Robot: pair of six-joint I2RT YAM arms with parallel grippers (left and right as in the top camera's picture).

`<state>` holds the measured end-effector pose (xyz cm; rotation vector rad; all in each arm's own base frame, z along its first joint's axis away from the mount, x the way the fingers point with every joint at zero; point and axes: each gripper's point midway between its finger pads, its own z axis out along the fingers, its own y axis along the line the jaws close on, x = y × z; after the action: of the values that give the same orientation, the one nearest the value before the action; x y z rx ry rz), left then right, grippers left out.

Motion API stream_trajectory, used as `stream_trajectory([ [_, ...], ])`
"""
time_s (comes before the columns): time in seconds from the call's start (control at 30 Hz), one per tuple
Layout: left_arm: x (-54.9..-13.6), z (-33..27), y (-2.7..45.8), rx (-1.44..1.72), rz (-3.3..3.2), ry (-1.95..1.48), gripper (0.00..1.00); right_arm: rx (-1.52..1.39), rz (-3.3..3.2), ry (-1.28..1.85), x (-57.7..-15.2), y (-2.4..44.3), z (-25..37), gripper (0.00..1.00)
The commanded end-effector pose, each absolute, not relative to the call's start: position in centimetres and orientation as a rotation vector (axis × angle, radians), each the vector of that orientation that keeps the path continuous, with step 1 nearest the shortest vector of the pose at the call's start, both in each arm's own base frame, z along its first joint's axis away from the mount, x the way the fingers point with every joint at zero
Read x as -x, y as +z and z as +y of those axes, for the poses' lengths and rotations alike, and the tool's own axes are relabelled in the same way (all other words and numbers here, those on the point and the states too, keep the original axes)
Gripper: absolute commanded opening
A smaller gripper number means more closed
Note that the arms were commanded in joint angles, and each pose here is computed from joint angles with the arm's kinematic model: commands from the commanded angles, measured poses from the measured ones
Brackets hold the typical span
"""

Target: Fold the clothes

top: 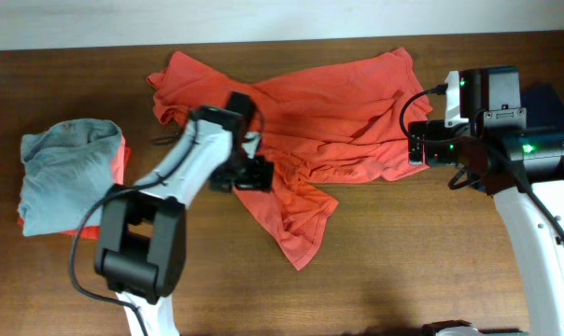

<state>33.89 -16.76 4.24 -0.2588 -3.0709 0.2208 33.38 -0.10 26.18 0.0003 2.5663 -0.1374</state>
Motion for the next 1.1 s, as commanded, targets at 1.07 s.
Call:
stream_trajectory([
  [1.07,-31.1,-20.4,1.5,0.304,-3.016,0.091,0.64,-0.023,2.578,-0.152,-32.8,26.3,-0.6,1.0],
])
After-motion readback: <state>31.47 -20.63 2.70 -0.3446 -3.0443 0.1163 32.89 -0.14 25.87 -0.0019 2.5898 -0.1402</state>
